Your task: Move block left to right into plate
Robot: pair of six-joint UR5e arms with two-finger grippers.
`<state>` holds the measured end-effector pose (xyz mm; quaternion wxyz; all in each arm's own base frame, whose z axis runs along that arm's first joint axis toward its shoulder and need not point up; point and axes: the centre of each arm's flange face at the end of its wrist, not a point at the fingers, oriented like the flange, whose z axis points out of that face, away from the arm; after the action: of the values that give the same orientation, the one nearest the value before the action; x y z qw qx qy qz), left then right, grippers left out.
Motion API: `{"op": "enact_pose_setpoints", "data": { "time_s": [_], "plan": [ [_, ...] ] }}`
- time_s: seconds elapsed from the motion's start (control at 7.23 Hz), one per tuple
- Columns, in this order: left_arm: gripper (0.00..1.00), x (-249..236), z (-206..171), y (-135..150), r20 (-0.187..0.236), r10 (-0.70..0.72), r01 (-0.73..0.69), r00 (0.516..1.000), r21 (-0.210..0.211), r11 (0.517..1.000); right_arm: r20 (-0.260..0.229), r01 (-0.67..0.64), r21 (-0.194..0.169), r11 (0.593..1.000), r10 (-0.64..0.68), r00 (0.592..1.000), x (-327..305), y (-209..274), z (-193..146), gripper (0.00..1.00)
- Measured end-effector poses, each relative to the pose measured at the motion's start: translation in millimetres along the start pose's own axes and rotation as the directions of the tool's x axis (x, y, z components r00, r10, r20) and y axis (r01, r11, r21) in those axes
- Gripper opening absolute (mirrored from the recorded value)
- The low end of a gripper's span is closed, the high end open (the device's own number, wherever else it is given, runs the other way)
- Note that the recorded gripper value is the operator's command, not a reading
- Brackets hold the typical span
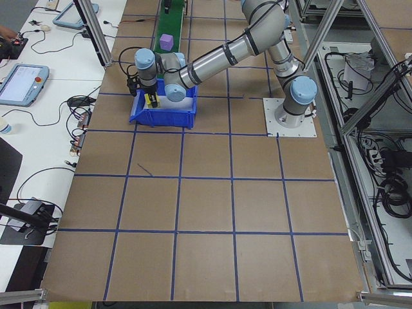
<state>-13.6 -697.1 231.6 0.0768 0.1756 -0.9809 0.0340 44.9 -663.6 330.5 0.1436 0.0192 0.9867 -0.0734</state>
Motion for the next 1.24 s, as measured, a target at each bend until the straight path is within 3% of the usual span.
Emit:
{"op": "enact_pose_setpoints", "data": {
  "time_s": [0.14, 0.41, 0.97, 1.24],
  "plan": [
    [0.32, 1, -4, 0, 0.000, 0.002, -0.002, 1.000, 0.007, 1.000, 0.057, -0.014, -0.017, 1.000, 0.014, 0.998, 47, -8, 3, 1.00],
    [0.31, 4, -34, 2, 0.005, 0.005, -0.005, 1.000, 0.028, 1.000, 0.105, 0.001, -0.038, 0.999, 0.003, 0.994, 80, -5, 14, 1.00],
    [0.25, 25, -130, 41, 0.030, 0.026, -0.027, 0.999, 0.022, 0.999, 0.114, 0.001, -0.053, 0.999, 0.005, 0.993, 83, 3, 20, 1.00],
    [0.25, 95, -133, 83, 0.057, 0.149, -0.150, 0.987, 0.012, 0.989, 0.109, -0.068, -0.054, 0.996, 0.073, 0.991, 82, 3, 15, 1.00]
  ]
}}
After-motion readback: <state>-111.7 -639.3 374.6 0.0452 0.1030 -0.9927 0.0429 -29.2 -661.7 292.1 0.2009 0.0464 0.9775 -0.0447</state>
